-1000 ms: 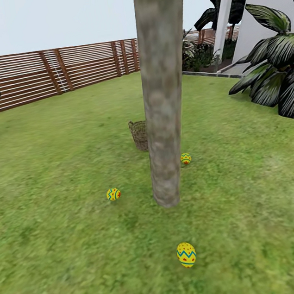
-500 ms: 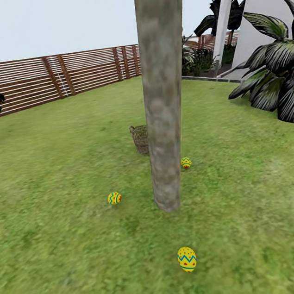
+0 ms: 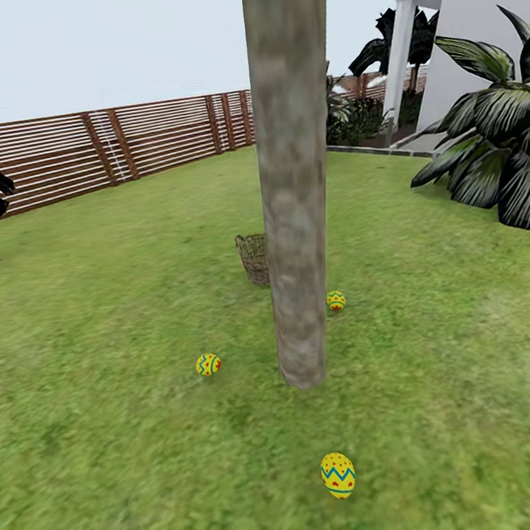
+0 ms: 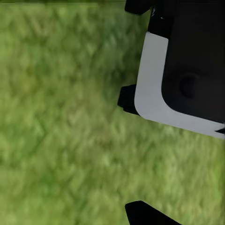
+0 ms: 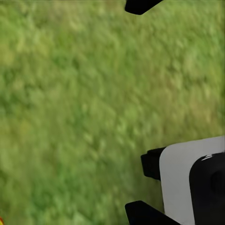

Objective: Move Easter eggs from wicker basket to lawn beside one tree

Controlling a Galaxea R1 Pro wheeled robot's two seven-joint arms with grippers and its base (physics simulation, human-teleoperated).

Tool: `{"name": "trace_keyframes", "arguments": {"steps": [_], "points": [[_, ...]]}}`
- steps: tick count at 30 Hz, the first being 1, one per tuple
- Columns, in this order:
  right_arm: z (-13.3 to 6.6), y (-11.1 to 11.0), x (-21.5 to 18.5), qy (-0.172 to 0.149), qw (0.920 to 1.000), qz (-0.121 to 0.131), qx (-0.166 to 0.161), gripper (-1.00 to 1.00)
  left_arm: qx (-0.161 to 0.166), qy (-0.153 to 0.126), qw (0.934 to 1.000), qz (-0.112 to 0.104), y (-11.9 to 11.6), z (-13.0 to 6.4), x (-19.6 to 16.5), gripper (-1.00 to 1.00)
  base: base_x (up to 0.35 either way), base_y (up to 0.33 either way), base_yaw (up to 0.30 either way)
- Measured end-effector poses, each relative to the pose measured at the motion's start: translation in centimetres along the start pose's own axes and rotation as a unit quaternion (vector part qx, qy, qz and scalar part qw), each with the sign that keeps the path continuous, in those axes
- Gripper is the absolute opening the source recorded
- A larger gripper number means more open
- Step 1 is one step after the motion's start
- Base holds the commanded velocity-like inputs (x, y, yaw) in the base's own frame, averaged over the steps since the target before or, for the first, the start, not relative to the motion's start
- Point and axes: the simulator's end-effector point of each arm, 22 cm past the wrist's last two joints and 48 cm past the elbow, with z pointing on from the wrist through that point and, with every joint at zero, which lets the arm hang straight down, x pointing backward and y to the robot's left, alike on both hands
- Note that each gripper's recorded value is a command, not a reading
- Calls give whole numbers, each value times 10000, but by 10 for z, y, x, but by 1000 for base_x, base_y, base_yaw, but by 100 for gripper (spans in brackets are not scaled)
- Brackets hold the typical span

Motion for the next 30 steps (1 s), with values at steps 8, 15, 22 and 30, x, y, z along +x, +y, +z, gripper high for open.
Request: {"name": "trace_keyframes", "arguments": {"steps": [8,15,22,30], "points": [[-11,0,-6,-55,10000,3,-14,100,26,-65,10000,-2,-2,-12,-6,100,0,0,0],[-21,5,-11,-105,9999,-10,-62,100,49,-115,9999,8,-5,-22,-10,100,0,0,0],[-31,5,-16,-156,9999,-12,-75,100,78,-161,9998,15,-8,-31,-14,100,0,0,0],[-42,4,-22,-212,9997,13,-81,100,86,-207,9997,67,-7,-42,-18,100,0,0,0]]}}
